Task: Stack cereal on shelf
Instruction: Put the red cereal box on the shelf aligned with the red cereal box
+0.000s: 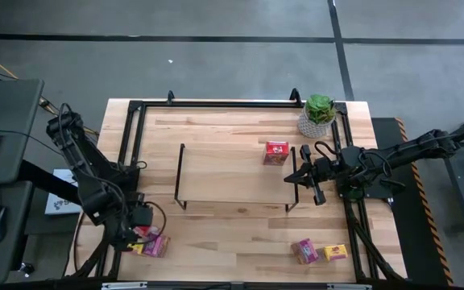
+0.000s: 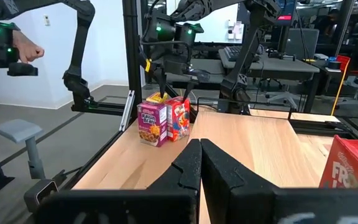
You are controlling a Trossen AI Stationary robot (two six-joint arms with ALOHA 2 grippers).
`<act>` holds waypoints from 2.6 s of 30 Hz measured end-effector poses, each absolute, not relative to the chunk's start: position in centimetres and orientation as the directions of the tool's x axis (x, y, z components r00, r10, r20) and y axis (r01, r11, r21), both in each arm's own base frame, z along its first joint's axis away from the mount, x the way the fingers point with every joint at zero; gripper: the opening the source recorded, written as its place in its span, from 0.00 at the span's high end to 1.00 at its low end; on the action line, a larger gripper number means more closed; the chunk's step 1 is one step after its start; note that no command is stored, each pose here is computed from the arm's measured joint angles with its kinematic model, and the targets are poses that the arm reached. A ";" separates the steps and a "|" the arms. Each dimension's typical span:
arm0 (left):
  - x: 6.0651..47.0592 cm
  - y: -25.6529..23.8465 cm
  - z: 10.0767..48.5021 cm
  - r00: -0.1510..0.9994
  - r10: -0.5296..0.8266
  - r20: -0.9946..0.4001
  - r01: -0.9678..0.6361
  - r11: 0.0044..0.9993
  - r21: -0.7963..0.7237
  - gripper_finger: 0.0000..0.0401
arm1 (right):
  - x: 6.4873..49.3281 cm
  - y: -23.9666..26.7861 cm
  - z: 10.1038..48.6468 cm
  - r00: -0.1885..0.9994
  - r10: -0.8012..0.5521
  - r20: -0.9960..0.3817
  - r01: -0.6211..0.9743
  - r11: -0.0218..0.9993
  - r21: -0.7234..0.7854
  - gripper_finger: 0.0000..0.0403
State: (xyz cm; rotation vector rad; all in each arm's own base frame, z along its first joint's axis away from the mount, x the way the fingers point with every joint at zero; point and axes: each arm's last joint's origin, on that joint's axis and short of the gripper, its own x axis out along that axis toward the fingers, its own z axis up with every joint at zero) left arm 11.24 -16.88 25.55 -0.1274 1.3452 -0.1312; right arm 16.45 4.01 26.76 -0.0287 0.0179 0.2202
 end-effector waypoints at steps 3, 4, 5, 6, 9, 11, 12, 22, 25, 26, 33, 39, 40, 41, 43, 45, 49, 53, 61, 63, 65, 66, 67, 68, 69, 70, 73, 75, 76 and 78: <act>10.8 -16.9 25.5 0.231 -0.135 -0.964 0.032 0.991 -0.131 0.25 | 16.5 4.0 26.8 0.976 0.218 -0.021 -0.218 0.976 -0.026 1.00; 10.6 -16.8 25.5 0.233 -0.110 -0.966 0.035 0.994 -0.105 0.25 | 16.5 4.0 26.8 0.976 0.218 -0.021 -0.219 0.975 -0.025 1.00; 10.4 -16.7 25.4 0.236 -0.085 -0.968 0.039 0.996 -0.078 0.25 | 16.5 4.0 26.8 0.976 0.218 -0.021 -0.219 0.976 -0.023 1.00; 10.3 -16.5 25.4 0.237 -0.062 -0.969 0.044 0.998 -0.053 0.25 | 16.5 4.0 26.8 0.976 0.218 -0.021 -0.219 0.976 -0.017 1.00; 10.0 -16.1 25.3 0.236 -0.003 -0.972 0.048 0.999 0.009 0.25 | 16.5 4.0 26.8 0.976 0.219 -0.022 -0.219 0.976 -0.016 1.00; 10.0 -16.0 25.3 0.243 0.015 -0.970 0.060 0.998 0.030 0.25 | 16.5 4.0 26.8 0.976 0.219 -0.022 -0.219 0.976 -0.016 1.00; 10.0 -16.0 25.3 0.249 0.017 -0.968 0.069 0.997 0.035 0.25 | 16.5 4.0 26.8 0.976 0.219 -0.022 -0.219 0.976 -0.016 1.00; 10.3 -16.4 25.4 0.292 -0.007 -0.956 0.056 0.998 0.010 0.25 | 16.5 4.0 26.7 0.976 0.219 -0.023 -0.219 0.976 -0.016 1.00; 10.6 -16.7 24.9 0.303 0.026 -0.953 0.059 0.997 0.046 0.25 | 16.5 4.0 26.7 0.976 0.219 -0.023 -0.219 0.976 -0.016 1.00; 10.7 -16.8 24.7 0.297 0.037 -0.954 0.073 0.995 0.061 0.25 | 16.5 4.0 26.7 0.976 0.219 -0.023 -0.219 0.976 -0.016 1.00; 11.3 -18.0 23.0 0.223 0.094 -0.970 0.146 0.981 0.129 0.25 | 16.4 4.0 26.7 0.975 0.219 -0.031 -0.219 0.976 -0.016 1.00; 11.5 -18.4 22.1 0.181 0.121 -0.976 0.080 0.987 0.137 0.25 | 16.4 4.0 26.7 0.975 0.218 -0.031 -0.218 0.976 -0.001 1.00; 11.6 -18.5 22.0 0.178 0.126 -0.976 0.064 0.988 0.139 0.25 | 16.4 4.0 26.7 0.975 0.218 -0.031 -0.219 0.976 0.000 1.00; 11.6 -18.5 21.9 0.176 0.129 -0.976 0.053 0.989 0.140 0.25 | 16.4 4.0 26.7 0.975 0.218 -0.031 -0.218 0.976 0.000 1.00; 11.8 -18.4 21.8 0.173 0.134 -0.976 0.031 0.989 0.141 0.25 | 16.4 4.0 26.7 0.975 0.218 -0.031 -0.218 0.976 0.000 1.00; 12.0 -18.3 21.8 0.171 0.136 -0.976 0.016 0.990 0.140 0.25 | 16.4 4.0 26.7 0.975 0.218 -0.031 -0.218 0.976 0.000 1.00; 12.4 -18.0 21.8 0.166 0.138 -0.976 -0.004 0.990 0.139 0.26 | 16.4 4.0 26.7 0.975 0.218 -0.031 -0.218 0.976 0.000 1.00; 12.6 -17.9 21.8 0.124 0.115 -0.986 -0.020 0.993 0.113 0.33 | 16.4 4.0 26.7 0.975 0.218 -0.031 -0.218 0.976 -0.001 1.00; 12.7 -17.6 22.1 0.083 0.072 -0.994 0.004 0.997 0.073 0.55 | 16.4 4.0 26.7 0.975 0.218 -0.031 -0.218 0.976 -0.008 1.00; 12.6 -17.4 22.4 0.087 0.058 -0.994 0.019 0.998 0.060 0.60 | 16.4 4.0 26.7 0.975 0.218 -0.031 -0.218 0.976 -0.009 1.00; 12.4 -17.2 22.9 0.098 0.038 -0.994 0.016 0.999 0.040 0.65 | 16.5 4.0 26.7 0.975 0.218 -0.031 -0.218 0.976 -0.009 1.00; 12.4 -16.9 23.2 0.098 0.019 -0.995 0.007 1.000 0.019 0.67 | 16.4 4.0 26.7 0.975 0.218 -0.030 -0.218 0.976 -0.008 1.00; 12.3 -16.7 23.5 0.098 -0.002 -0.995 -0.013 1.000 -0.003 0.69 | 16.4 4.0 26.7 0.975 0.218 -0.030 -0.218 0.976 -0.008 1.00; 12.2 -16.5 23.9 0.100 -0.020 -0.995 -0.039 0.999 -0.024 0.70 | 16.4 4.0 26.7 0.975 0.218 -0.030 -0.218 0.976 -0.007 1.00; 12.2 -16.3 24.4 0.104 -0.044 -0.994 -0.064 0.997 -0.051 0.71 | 16.4 4.0 26.7 0.976 0.218 -0.031 -0.218 0.976 -0.003 1.00; 12.1 -16.2 25.0 0.115 -0.071 -0.991 -0.089 0.993 -0.081 0.72 | 16.4 4.0 26.7 0.975 0.218 -0.030 -0.218 0.976 0.000 1.00; 12.0 -15.8 27.3 0.174 -0.151 -0.973 -0.135 0.975 -0.175 0.72 | 16.5 4.0 26.7 0.976 0.218 -0.030 -0.218 0.976 0.002 1.00; 12.0 -15.5 29.0 0.231 -0.195 -0.953 -0.148 0.961 -0.233 0.72 | 16.4 4.0 26.7 0.976 0.218 -0.030 -0.218 0.976 0.002 1.00; 12.0 -15.3 29.9 0.265 -0.212 -0.941 -0.150 0.955 -0.257 0.72 | 16.4 4.0 26.7 0.976 0.218 -0.028 -0.218 0.976 0.003 1.00; 12.0 -15.0 31.7 0.336 -0.244 -0.910 -0.147 0.941 -0.306 0.72 | 16.4 4.0 26.7 0.976 0.218 -0.023 -0.218 0.976 0.019 1.00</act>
